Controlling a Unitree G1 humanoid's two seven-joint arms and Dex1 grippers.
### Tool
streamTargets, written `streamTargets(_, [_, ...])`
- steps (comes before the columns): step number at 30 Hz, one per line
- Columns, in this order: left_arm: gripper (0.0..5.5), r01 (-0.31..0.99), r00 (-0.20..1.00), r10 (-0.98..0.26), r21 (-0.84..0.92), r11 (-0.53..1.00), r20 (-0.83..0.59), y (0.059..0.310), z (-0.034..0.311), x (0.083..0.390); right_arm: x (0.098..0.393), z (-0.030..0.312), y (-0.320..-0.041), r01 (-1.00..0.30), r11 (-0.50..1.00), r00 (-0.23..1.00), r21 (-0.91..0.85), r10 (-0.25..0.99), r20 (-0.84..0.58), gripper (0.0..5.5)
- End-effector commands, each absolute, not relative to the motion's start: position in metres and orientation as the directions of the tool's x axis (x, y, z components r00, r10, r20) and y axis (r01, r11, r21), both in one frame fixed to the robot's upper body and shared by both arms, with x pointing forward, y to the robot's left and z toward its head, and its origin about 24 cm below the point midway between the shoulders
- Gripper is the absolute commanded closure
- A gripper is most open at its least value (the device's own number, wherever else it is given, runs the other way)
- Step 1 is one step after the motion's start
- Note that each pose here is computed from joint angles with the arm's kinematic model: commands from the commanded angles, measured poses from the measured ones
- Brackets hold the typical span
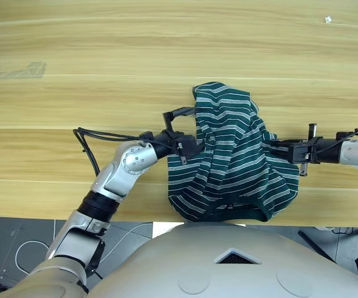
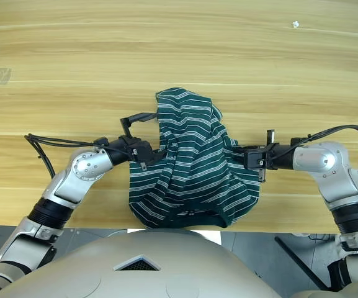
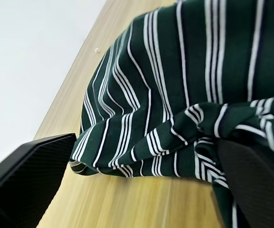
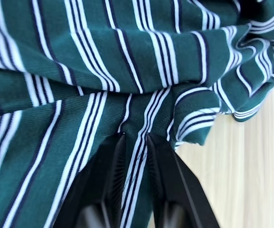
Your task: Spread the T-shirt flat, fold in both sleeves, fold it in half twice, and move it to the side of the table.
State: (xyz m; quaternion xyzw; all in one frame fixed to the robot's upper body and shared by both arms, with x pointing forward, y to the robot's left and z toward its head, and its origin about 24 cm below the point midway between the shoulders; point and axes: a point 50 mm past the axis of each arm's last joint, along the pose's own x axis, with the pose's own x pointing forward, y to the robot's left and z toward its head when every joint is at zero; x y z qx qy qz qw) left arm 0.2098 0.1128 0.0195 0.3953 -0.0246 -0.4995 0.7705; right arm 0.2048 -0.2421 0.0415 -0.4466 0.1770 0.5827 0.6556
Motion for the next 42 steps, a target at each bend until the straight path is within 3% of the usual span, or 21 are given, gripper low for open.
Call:
streamTargets(1, [0.14,0.830,0.476,-0.644,0.547,0.105,-0.599,0.159,-0.019,0.185,0.192,0.022,-0.252,-0.957,-0.089,0.187,-0.276,0.538,-0.822,4.65])
streamTargets(5, [0.14,0.792,0.585,-0.458,0.594,0.144,-0.669,0.227,-0.018,0.172,0.183,0.018,-0.274,-0.961,-0.050,0.217,-0.271,0.467,-0.857,4.65])
streamTargets(7, [0.14,0.767,0.628,-0.394,0.619,0.167,-0.671,0.250,-0.010,0.168,0.178,0.015,-0.282,-0.962,-0.062,0.216,-0.266,0.425,-0.879,4.65])
streamTargets(10, [0.14,0.729,0.676,-0.344,0.657,0.191,-0.651,0.268,0.005,0.167,0.172,0.015,-0.280,-0.967,-0.041,0.206,-0.251,0.455,-0.867,4.65])
streamTargets(14, [0.14,0.718,0.687,-0.361,0.667,0.199,-0.631,0.261,0.008,0.168,0.168,0.016,-0.264,-0.961,-0.105,0.174,-0.255,0.487,-0.856,4.65])
streamTargets(18, [0.14,0.732,0.662,-0.412,0.659,0.175,-0.626,0.243,0.007,0.159,0.147,0.025,-0.240,-0.983,-0.106,0.052,-0.152,0.631,-0.774,4.65])
streamTargets(23, [0.14,0.718,0.655,-0.470,0.680,0.146,-0.591,0.226,0.018,0.155,0.197,0.060,-0.235,-0.888,0.104,0.382,-0.448,0.708,-0.593,4.65])
streamTargets(26, [0.14,0.679,0.684,-0.506,0.711,0.181,-0.525,0.218,0.037,0.161,0.214,0.076,-0.245,-0.838,0.156,0.474,-0.524,0.684,-0.555,4.65])
streamTargets(31, [0.14,0.654,0.705,-0.506,0.732,0.191,-0.498,0.218,0.050,0.166,0.210,0.086,-0.250,-0.871,0.144,0.426,-0.471,0.700,-0.573,4.65])
streamTargets(33, [0.14,0.655,0.704,-0.502,0.732,0.186,-0.503,0.218,0.049,0.166,0.222,0.092,-0.246,-0.835,0.200,0.483,-0.513,0.713,-0.508,4.65])
streamTargets(37, [0.14,0.640,0.714,-0.494,0.748,0.173,-0.496,0.217,0.048,0.172,0.258,0.076,-0.211,-0.802,0.318,0.539,-0.505,0.749,-0.385,4.65])
streamTargets(42, [0.14,0.617,0.725,-0.491,0.771,0.155,-0.482,0.218,0.052,0.181,0.279,0.048,-0.187,-0.851,0.401,0.516,-0.340,0.758,-0.398,4.65])
